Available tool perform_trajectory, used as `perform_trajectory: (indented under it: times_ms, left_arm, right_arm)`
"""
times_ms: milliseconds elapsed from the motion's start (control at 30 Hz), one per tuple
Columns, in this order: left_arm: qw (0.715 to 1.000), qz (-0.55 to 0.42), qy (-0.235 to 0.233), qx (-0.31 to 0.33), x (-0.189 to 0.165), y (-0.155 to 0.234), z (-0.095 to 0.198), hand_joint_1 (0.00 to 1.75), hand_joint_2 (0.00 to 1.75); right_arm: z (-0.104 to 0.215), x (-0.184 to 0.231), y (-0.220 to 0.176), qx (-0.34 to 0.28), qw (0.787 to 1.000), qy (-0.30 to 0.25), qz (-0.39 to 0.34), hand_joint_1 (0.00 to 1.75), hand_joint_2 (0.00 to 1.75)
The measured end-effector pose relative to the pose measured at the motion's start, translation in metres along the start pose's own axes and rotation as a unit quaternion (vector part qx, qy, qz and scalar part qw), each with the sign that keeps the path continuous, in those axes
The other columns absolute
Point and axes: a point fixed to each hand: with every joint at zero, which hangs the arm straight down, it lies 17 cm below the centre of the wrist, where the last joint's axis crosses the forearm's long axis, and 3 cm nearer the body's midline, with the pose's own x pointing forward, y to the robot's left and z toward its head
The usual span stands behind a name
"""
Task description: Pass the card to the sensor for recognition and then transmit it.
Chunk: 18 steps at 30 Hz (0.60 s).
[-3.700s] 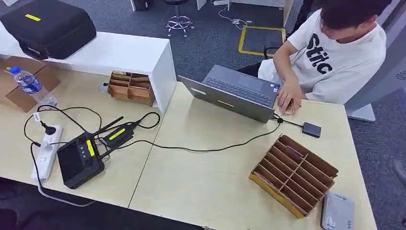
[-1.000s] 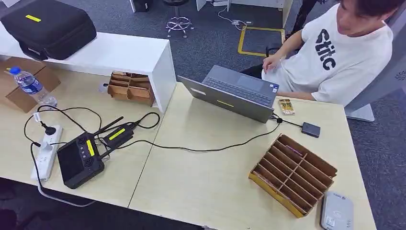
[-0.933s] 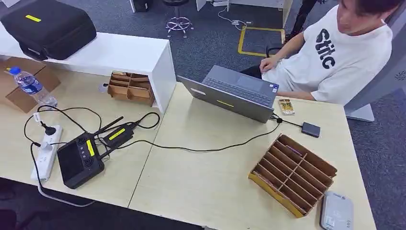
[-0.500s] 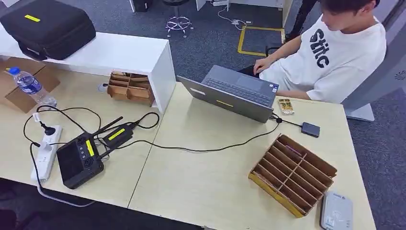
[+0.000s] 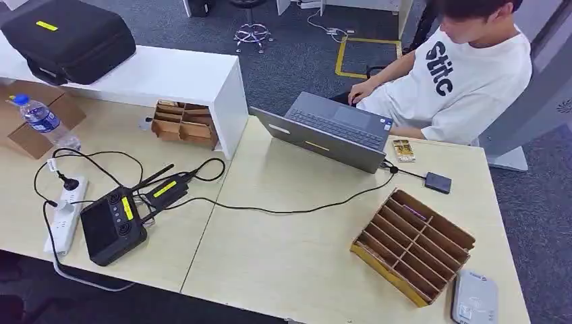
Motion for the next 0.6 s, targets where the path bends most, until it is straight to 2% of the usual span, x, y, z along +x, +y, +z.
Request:
perform_trajectory:
  times_ms: [67, 100, 133, 167, 267, 300, 467, 500, 533, 600]
  left_arm:
    - [0.997, -0.024, -0.016, -0.075, -0.001, -0.021, 0.006, 0.0, 1.75]
    - [0.994, -0.036, -0.019, -0.104, -0.004, -0.029, 0.009, 0.0, 1.75]
    - [0.993, -0.043, -0.018, -0.111, -0.006, -0.03, 0.01, 0.0, 1.75]
    - [0.993, -0.045, -0.017, -0.104, -0.007, -0.027, 0.009, 0.0, 1.75]
    - [0.997, -0.04, -0.002, -0.064, -0.012, -0.011, 0.004, 0.0, 1.75]
    - [0.997, -0.04, 0.002, -0.061, -0.012, -0.009, 0.003, 0.0, 1.75]
    - [0.992, -0.044, 0.005, -0.122, -0.016, -0.028, 0.011, 0.0, 1.75]
    - [0.991, -0.044, 0.004, -0.126, -0.016, -0.03, 0.012, 0.0, 0.0]
    - [0.991, -0.044, 0.004, -0.129, -0.016, -0.031, 0.012, 0.0, 0.0]
    - [0.99, -0.046, -0.002, -0.137, -0.016, -0.031, 0.013, 0.0, 0.0]
  right_arm:
    - [0.013, -0.014, 0.048, 0.12, 0.989, 0.007, 0.084, 0.0, 1.75]
    - [0.021, -0.021, 0.064, 0.164, 0.979, 0.011, 0.119, 0.0, 1.75]
    - [0.024, -0.025, 0.07, 0.178, 0.975, 0.013, 0.133, 0.0, 1.75]
    - [0.022, -0.026, 0.071, 0.168, 0.977, 0.011, 0.133, 0.0, 1.75]
    - [0.006, -0.011, 0.033, 0.058, 0.993, -0.009, 0.104, 0.0, 1.75]
    - [0.005, -0.009, 0.028, 0.043, 0.994, -0.011, 0.102, 0.0, 1.75]
    - [0.01, -0.016, 0.043, 0.091, 0.985, -0.005, 0.147, 0.0, 1.75]
    - [0.011, -0.018, 0.046, 0.094, 0.984, -0.004, 0.15, 0.0, 1.75]
    - [0.013, -0.02, 0.053, 0.105, 0.982, -0.003, 0.154, 0.0, 0.0]
    - [0.017, -0.023, 0.064, 0.136, 0.977, -0.006, 0.166, 0.0, 0.0]
